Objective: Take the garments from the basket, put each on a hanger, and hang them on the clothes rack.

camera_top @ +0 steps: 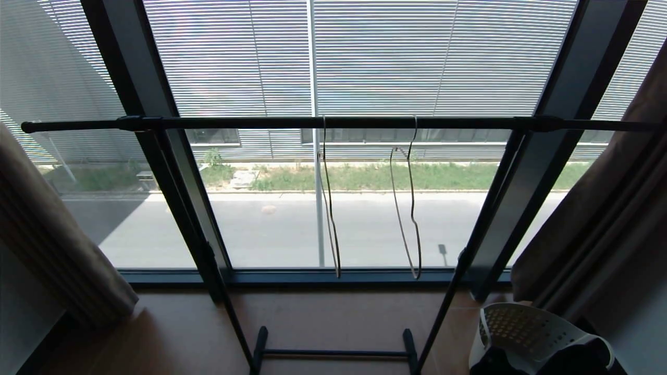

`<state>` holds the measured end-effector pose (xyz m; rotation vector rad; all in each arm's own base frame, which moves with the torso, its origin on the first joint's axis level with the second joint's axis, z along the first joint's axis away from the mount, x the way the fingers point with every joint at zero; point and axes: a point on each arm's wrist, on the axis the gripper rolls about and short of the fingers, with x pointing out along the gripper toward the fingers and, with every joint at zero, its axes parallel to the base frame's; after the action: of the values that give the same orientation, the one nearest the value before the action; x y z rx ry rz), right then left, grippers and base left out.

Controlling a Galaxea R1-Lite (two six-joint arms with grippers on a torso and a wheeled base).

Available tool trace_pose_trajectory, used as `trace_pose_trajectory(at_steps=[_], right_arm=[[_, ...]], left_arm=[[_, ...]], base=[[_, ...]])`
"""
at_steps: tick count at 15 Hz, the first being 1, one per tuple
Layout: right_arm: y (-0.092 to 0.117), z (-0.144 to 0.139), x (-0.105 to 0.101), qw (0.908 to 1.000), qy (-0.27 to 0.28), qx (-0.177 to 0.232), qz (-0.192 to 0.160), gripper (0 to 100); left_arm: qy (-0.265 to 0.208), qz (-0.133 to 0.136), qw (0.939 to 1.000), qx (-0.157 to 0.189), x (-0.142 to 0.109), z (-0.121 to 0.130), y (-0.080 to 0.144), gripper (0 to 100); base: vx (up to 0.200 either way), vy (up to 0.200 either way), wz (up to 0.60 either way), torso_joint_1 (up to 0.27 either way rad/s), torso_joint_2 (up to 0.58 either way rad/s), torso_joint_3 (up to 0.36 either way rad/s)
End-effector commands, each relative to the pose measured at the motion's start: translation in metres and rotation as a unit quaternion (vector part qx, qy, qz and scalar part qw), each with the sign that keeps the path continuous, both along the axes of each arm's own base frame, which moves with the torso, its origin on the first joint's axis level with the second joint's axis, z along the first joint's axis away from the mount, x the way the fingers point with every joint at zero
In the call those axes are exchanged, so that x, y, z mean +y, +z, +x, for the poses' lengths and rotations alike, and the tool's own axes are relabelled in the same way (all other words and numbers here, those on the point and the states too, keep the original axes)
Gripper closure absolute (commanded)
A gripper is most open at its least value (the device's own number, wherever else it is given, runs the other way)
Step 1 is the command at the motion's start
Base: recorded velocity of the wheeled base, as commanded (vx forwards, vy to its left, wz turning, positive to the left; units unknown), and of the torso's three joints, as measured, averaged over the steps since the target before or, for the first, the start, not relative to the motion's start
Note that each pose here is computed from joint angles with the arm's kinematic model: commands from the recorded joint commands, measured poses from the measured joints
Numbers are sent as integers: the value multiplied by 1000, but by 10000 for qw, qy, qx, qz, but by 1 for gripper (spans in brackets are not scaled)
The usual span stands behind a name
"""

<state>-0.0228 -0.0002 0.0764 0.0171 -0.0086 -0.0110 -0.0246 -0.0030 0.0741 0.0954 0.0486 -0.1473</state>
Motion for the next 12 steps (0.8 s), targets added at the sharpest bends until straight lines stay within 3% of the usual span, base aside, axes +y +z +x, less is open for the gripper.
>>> trace_pose_trajectory(at_steps=[1,7,12], right_arm=[[0,0,0,10000,-6,-3,-1,0],[0,0,0,10000,2,-3,-1,0],[0,0,0,10000,2,-4,7,0]], left_arm=[[3,-6,10000,5,0,0,0,0],[-4,-13,10000,6,0,0,0,0],[13,-50,10000,11,0,0,0,0]], base=[[0,0,0,-144,354,217],[0,0,0,-160,393,233],[0,0,0,-202,547,338]])
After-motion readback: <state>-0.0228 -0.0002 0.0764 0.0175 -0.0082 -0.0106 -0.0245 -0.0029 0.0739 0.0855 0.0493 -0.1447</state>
